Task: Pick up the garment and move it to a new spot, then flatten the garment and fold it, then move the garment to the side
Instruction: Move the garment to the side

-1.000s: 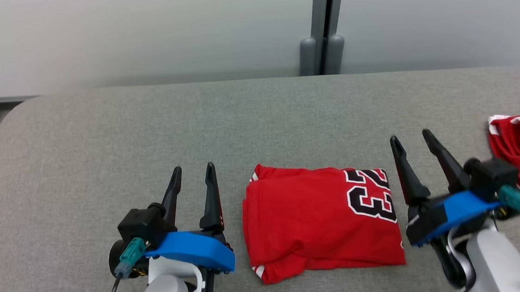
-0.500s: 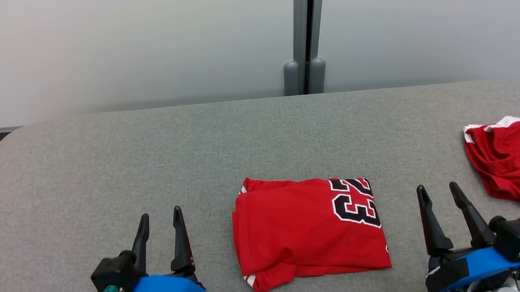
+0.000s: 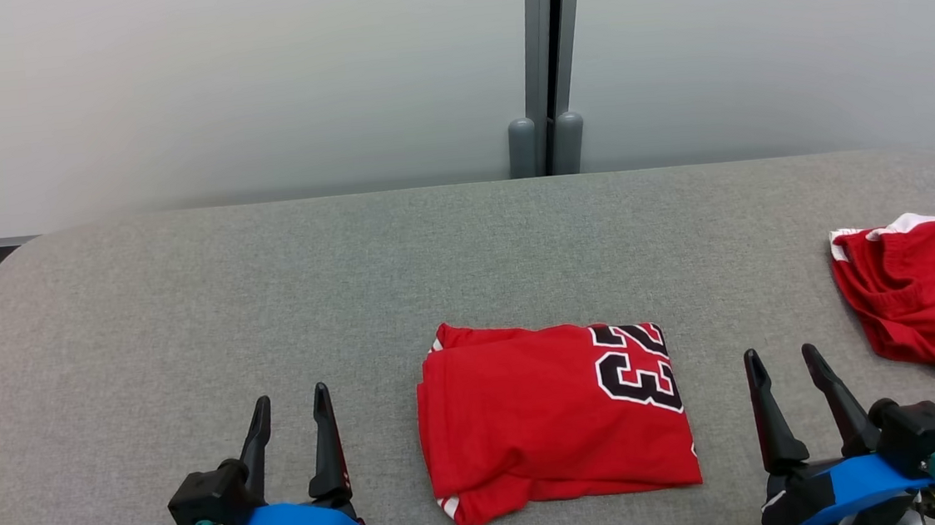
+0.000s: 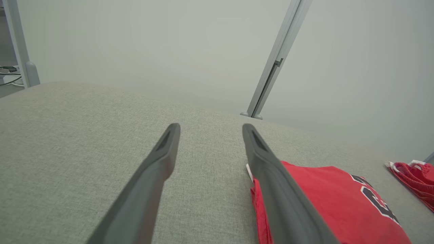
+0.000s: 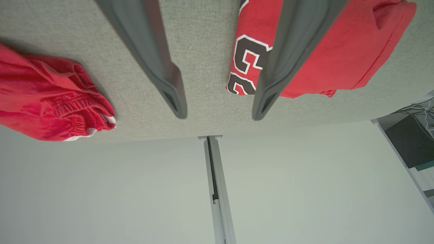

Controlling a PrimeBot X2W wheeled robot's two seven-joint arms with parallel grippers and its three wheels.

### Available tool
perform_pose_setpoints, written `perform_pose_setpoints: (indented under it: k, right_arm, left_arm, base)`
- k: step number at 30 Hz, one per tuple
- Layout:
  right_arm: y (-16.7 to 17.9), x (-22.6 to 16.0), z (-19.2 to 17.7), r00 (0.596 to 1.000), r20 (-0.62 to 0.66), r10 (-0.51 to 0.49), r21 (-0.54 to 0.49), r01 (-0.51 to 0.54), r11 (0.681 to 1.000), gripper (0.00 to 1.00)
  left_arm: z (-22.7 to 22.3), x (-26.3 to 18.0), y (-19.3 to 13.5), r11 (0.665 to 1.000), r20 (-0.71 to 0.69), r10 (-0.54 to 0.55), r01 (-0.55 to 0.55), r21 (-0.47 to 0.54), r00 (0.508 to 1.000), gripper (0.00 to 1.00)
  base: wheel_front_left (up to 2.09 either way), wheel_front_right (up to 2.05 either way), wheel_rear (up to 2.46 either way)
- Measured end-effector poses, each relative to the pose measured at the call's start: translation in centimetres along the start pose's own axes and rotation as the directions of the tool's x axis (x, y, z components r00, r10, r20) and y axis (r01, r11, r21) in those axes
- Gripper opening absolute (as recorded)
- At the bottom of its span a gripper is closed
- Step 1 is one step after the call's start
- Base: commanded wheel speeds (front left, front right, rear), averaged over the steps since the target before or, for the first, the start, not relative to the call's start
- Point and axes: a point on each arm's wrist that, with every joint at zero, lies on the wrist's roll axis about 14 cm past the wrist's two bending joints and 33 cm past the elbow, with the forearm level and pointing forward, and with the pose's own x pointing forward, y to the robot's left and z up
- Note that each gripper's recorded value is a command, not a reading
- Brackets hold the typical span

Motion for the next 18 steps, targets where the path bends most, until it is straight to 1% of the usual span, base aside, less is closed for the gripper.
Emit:
perform_pose_setpoints:
  k: [9,15,18]
  right_arm:
    - [0.1,-0.1,-0.8,1.0,-0.026,0.003,0.002,-0.003,1.0,1.0]
    - [0.6,0.4,-2.3,0.992,-0.129,0.016,0.021,-0.013,1.0,1.0]
    - [1.1,1.5,-2.3,0.981,-0.19,0.032,0.002,-0.032,0.999,1.0]
  left_arm:
    - [0.0,-0.2,0.5,1.0,0.001,0.013,-0.013,0.0,1.0,1.0]
    - [-0.5,-0.5,1.0,1.0,-0.015,0.018,-0.018,0.018,1.0,1.0]
    - [-1.0,-0.9,1.4,0.999,-0.034,0.018,-0.016,0.049,0.999,1.0]
  base:
    - [0.0,0.0,0.0]
    - [0.0,0.0,0.0]
    - [0.0,0.0,0.0]
